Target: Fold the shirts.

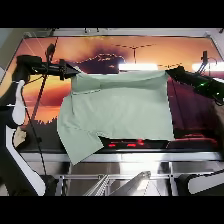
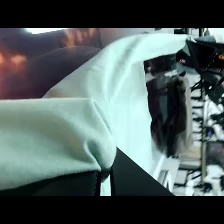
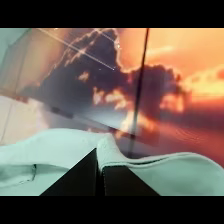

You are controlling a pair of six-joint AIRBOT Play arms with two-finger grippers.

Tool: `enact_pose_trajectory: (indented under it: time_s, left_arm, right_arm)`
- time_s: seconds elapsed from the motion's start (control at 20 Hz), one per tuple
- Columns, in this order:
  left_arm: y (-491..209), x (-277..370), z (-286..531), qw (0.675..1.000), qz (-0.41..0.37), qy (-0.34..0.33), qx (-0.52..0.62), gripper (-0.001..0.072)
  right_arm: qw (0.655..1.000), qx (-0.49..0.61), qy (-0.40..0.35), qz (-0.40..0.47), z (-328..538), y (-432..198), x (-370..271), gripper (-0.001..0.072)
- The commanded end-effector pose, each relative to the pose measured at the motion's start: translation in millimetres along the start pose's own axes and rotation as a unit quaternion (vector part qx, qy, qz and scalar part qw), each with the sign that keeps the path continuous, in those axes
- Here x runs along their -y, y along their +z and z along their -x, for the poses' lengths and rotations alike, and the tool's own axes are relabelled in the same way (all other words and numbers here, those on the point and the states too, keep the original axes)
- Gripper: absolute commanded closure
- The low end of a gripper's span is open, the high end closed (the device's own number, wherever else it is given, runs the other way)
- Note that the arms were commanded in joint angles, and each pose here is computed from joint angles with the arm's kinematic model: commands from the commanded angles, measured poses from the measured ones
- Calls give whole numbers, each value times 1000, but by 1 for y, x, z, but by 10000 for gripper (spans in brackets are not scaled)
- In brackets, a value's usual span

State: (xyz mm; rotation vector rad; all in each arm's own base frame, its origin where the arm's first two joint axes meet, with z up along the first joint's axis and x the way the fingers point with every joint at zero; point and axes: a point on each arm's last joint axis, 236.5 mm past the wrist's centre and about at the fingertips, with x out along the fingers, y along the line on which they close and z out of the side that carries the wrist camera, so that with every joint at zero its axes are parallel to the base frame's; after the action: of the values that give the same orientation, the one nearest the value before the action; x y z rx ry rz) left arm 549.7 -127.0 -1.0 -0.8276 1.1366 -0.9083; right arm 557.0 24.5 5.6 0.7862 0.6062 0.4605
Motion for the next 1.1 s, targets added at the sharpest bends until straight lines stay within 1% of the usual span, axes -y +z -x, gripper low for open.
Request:
enact_pose_trajectory:
  time_s: [0.0, 0.1, 0.2, 0.3, 0.35, 0.45, 0.5, 0.55, 0.6, 0.65, 0.7, 0.75, 0.8, 0.85, 0.9, 0.95, 1.0, 1.05]
  left_arm:
    - [8, -36, 7, 998, 59, 1, 26, 694]
    - [6, -34, 27, 997, 70, -1, 29, 699]
    - [12, -25, 40, 997, 58, 5, 41, 700]
    - [25, -20, 47, 996, 48, 18, 69, 699]
    - [30, -18, 46, 996, 44, 22, 78, 683]
    - [33, -16, 38, 995, 44, 22, 83, 453]
    - [33, -14, 34, 996, 42, 21, 81, 453]
    - [31, -10, 27, 996, 39, 19, 74, 435]
    - [30, -8, 25, 997, 38, 17, 70, 295]
    - [27, -2, 25, 997, 37, 7, 63, 31]
    - [21, 5, 31, 997, 51, -7, 50, 40]
    - [6, 12, 37, 998, 60, -23, 19, 145]
    - [-18, 16, 44, 996, 78, -36, -29, 251]
    - [-41, 20, 48, 991, 102, -51, -69, 305]
    - [-63, 25, 53, 985, 125, -64, -99, 389]
    - [-80, 29, 56, 981, 145, -69, -111, 435]
    - [-97, 28, 59, 980, 153, -63, -111, 434]
    - [-115, 23, 62, 980, 164, -42, -109, 434]
  right_arm:
    - [999, -2, 16, -33, 4, 5, 16, 690]
    - [998, -4, 46, -48, 21, 13, 9, 690]
    - [996, -6, 67, -56, 35, 18, 3, 689]
    - [996, -8, 70, -60, 39, 17, 5, 689]
    - [996, -9, 66, -60, 38, 17, 7, 689]
    - [997, -8, 61, -53, 33, 15, 7, 688]
    - [997, -8, 59, -52, 30, 14, 6, 680]
    - [997, -10, 60, -52, 29, 13, 5, 512]
    - [996, -14, 65, -56, 28, 11, 1, 323]
    - [995, -23, 78, -62, 31, 9, -7, 312]
    - [992, -36, 98, -65, 38, 6, -16, 313]
    - [989, -56, 113, -72, 49, 1, -26, 313]
    - [987, -81, 111, -83, 60, -5, -29, 313]
    - [985, -105, 98, -92, 72, -12, -29, 320]
    - [984, -129, 75, -100, 83, -21, -26, 328]
    - [982, -149, 48, -104, 94, -31, -24, 328]
    - [981, -164, 23, -103, 105, -42, -24, 330]
    - [980, -173, 4, -100, 115, -52, -26, 345]
